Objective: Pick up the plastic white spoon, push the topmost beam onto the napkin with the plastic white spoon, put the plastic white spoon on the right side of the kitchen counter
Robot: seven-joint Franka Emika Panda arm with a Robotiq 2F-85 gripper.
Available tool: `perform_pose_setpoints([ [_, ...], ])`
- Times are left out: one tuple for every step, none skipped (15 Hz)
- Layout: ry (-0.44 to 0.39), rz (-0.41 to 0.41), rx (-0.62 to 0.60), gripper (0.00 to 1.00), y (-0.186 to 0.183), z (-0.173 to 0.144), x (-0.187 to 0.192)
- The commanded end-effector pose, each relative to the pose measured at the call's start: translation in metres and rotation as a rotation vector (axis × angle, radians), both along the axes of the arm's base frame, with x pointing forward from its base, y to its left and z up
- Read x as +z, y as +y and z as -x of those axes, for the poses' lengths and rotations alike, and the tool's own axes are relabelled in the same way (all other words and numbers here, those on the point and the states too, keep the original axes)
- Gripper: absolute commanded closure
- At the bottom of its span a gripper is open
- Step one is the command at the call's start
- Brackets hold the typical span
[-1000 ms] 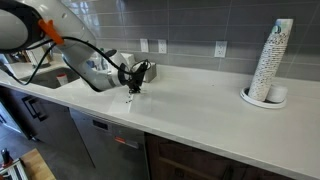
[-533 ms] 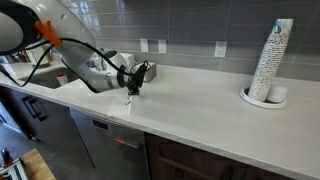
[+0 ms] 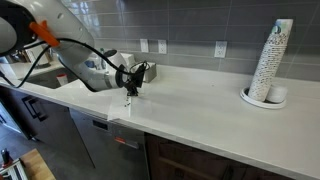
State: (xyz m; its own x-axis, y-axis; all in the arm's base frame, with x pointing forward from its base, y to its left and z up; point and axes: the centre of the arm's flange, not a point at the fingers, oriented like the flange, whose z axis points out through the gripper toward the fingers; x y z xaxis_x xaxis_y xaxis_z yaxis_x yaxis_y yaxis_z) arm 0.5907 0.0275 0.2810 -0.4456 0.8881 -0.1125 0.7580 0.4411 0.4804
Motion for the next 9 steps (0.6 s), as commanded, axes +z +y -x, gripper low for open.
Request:
perform_pose_setpoints([
  [0.017, -0.017, 0.001, 0.97, -0.006, 0.005, 0.011],
  [-0.002, -0.048, -0.012, 0.97, -0.003, 0.002, 0.017],
  [-0.011, -0.069, -0.026, 0.97, 0.000, 0.000, 0.021],
  [-0.026, -0.087, -0.048, 0.97, 0.004, -0.004, 0.027],
  [-0.027, -0.089, -0.077, 0.97, 0.008, -0.008, 0.033],
  [-0.020, -0.099, -0.100, 0.97, 0.012, -0.011, 0.037],
  [-0.013, -0.111, -0.159, 0.97, 0.012, -0.015, 0.042],
  [-0.016, -0.133, -0.215, 0.97, 0.009, -0.020, 0.046],
  [-0.010, -0.163, -0.274, 0.97, 0.001, -0.025, 0.052],
])
